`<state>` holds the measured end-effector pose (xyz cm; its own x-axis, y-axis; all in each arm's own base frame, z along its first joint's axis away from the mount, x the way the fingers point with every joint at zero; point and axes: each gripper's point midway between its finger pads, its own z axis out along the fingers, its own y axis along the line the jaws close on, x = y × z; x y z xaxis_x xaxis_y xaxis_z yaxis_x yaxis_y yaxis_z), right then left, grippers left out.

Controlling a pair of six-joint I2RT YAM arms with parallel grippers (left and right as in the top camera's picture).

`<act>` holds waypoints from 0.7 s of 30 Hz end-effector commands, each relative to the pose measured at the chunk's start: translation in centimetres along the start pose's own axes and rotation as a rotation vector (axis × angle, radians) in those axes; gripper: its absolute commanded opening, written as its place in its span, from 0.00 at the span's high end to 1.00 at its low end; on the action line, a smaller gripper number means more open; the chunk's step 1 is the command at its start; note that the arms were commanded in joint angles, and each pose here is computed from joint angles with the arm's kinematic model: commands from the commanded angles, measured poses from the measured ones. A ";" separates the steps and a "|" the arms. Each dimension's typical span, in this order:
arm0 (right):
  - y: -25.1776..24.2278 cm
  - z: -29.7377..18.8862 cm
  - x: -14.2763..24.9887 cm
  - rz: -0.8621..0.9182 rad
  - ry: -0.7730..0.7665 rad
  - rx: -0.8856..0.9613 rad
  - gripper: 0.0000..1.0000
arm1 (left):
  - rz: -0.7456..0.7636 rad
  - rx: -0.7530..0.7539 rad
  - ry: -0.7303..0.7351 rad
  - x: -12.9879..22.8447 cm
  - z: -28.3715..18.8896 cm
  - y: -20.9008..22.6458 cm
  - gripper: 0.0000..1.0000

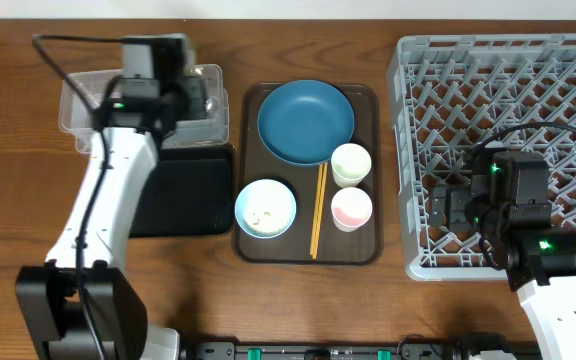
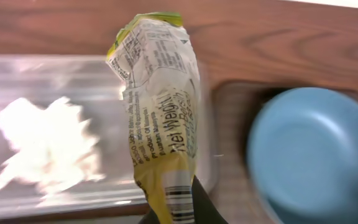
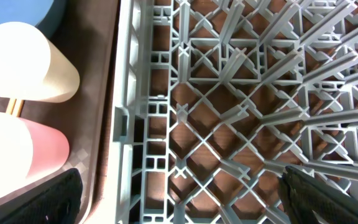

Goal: Sort waste into correct bins and load items into the dishwasher rack
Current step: 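Move the wrapper left and release it into the clear bin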

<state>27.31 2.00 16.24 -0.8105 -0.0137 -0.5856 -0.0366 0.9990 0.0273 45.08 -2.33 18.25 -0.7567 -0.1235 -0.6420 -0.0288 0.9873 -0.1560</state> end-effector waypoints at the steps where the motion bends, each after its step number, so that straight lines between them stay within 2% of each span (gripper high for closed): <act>1: 0.2 -0.6 -0.9 0.006 -0.026 -0.007 0.01 | -0.023 -0.035 0.033 0.8 0.9 1.9 0.93; 4: 0.2 -0.6 -0.9 0.006 -0.026 -0.007 0.01 | -0.036 -0.047 0.066 1.7 1.9 2.7 0.92; 7: 0.2 -0.6 -0.9 0.006 -0.026 -0.007 0.01 | -0.038 -0.049 0.088 2.3 2.8 2.8 0.84; 8: 0.2 -0.6 -0.9 0.006 -0.026 -0.007 0.01 | -0.039 -0.050 0.096 2.5 3.0 2.9 0.78; 10: 0.2 -0.6 -0.9 0.006 -0.025 -0.007 0.01 | -0.040 -0.051 0.105 2.7 3.3 2.9 0.59; 21: 0.2 -0.6 -0.9 0.006 -0.026 -0.007 0.01 | -0.041 -0.053 0.119 3.1 3.4 3.0 0.57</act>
<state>27.31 2.00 16.24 -0.8105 -0.0137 -0.5856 -0.0366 0.9990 0.0273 45.24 -0.36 13.85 -0.8152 -0.1602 -0.5566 -0.0900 0.9844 -0.1514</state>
